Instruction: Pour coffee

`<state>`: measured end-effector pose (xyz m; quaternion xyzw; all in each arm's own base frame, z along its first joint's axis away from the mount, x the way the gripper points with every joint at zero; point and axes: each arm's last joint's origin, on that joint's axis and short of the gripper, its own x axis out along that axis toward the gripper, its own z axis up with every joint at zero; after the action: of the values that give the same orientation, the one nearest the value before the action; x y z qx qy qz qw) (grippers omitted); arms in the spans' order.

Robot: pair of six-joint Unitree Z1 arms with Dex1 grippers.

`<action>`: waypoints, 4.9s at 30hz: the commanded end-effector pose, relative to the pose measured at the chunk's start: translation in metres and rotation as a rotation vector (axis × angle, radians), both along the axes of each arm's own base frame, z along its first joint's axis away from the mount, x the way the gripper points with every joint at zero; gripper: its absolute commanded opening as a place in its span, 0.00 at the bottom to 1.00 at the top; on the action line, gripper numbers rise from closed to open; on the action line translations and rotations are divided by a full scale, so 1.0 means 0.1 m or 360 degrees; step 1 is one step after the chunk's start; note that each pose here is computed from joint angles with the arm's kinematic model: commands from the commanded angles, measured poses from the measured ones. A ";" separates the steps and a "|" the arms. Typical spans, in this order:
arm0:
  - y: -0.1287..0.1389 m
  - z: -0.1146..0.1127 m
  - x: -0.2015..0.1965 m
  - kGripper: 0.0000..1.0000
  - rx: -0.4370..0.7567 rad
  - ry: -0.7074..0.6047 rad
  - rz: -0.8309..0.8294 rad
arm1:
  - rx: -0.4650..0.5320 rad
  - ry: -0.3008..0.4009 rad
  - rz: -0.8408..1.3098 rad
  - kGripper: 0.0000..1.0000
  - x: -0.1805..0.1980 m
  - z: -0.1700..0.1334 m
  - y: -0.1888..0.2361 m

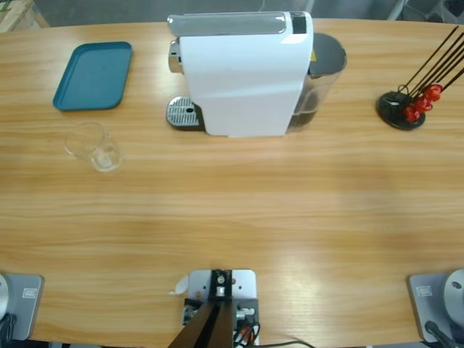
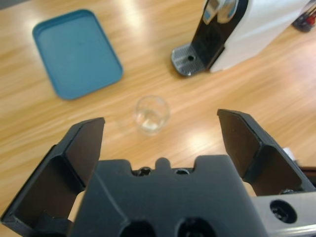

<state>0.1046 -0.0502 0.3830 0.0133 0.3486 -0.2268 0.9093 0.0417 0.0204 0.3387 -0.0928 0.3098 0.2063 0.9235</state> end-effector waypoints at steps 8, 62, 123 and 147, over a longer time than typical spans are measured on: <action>-0.83 0.22 1.38 1.00 -0.0699 0.0569 0.0030 | -0.0033 0.0033 -0.0017 0.94 0.05 -0.04 0.03; -1.31 -0.37 2.30 0.83 -0.0894 0.0910 -0.0202 | -0.0054 0.0075 -0.0027 0.95 0.11 -0.04 0.08; -1.39 -0.57 2.44 0.35 -0.0757 0.0991 -0.0057 | -0.0082 0.0110 -0.0026 0.95 0.17 -0.05 0.12; -1.46 -0.41 2.45 0.00 -0.0885 0.0881 -0.0230 | -0.0084 0.0114 -0.0027 0.95 0.18 -0.05 0.13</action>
<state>0.3395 -0.1836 0.3497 -0.2673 0.5157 -0.3333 0.7426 0.0552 0.0303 0.3378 -0.1019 0.3367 0.2022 0.9140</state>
